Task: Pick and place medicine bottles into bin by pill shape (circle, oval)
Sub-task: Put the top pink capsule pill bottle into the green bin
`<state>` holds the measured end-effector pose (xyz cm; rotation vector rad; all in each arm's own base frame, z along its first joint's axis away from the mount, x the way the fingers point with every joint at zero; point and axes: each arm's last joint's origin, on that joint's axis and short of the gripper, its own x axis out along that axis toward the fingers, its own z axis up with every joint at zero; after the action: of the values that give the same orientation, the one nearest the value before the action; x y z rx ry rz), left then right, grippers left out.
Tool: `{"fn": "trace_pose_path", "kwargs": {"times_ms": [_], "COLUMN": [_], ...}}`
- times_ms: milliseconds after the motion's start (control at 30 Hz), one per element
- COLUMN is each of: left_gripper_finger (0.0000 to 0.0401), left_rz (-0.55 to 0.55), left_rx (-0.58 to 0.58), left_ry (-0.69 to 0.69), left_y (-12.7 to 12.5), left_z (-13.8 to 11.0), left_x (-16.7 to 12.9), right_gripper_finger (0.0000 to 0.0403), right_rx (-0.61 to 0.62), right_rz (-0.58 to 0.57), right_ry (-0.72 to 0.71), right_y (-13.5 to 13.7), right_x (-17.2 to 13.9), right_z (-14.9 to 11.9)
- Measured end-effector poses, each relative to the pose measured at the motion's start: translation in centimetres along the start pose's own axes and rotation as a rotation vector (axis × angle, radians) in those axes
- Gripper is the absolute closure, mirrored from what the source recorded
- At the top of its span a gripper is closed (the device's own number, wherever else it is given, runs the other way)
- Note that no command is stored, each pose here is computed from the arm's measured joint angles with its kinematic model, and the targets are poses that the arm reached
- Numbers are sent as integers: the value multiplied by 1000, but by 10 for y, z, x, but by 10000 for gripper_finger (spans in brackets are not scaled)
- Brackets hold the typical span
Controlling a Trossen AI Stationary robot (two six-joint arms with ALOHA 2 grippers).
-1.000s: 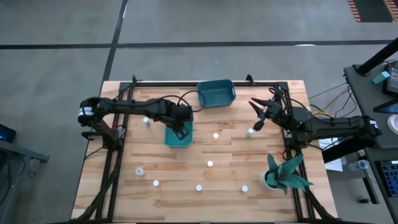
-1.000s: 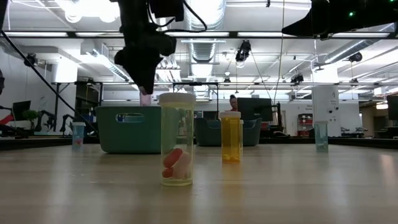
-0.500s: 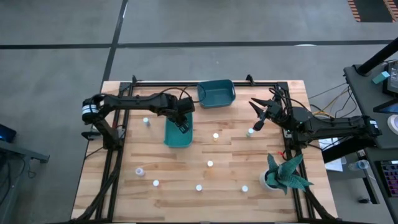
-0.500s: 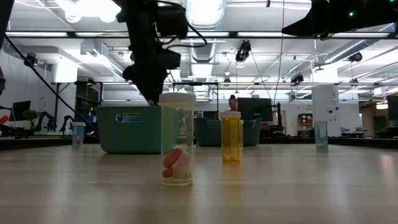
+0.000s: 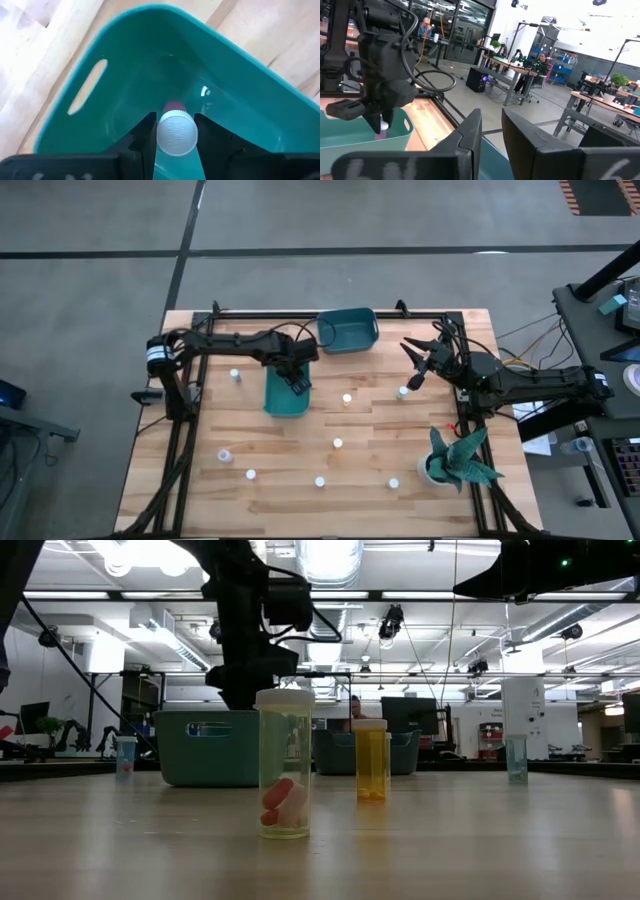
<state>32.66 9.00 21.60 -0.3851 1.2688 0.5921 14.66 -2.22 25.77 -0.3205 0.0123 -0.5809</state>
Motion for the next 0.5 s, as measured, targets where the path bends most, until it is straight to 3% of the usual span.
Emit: {"fn": "trace_pose_path", "kwargs": {"times_ms": [500], "left_gripper_finger": [305], "left_rz": [1], "left_rx": [4], "left_ry": [-45], "left_y": [9], "left_z": [8], "left_x": [2], "right_gripper_finger": [337], "right_rx": [-1], "right_rz": [0], "right_ry": [0], "right_y": [0], "right_x": [0], "right_z": [0]}}
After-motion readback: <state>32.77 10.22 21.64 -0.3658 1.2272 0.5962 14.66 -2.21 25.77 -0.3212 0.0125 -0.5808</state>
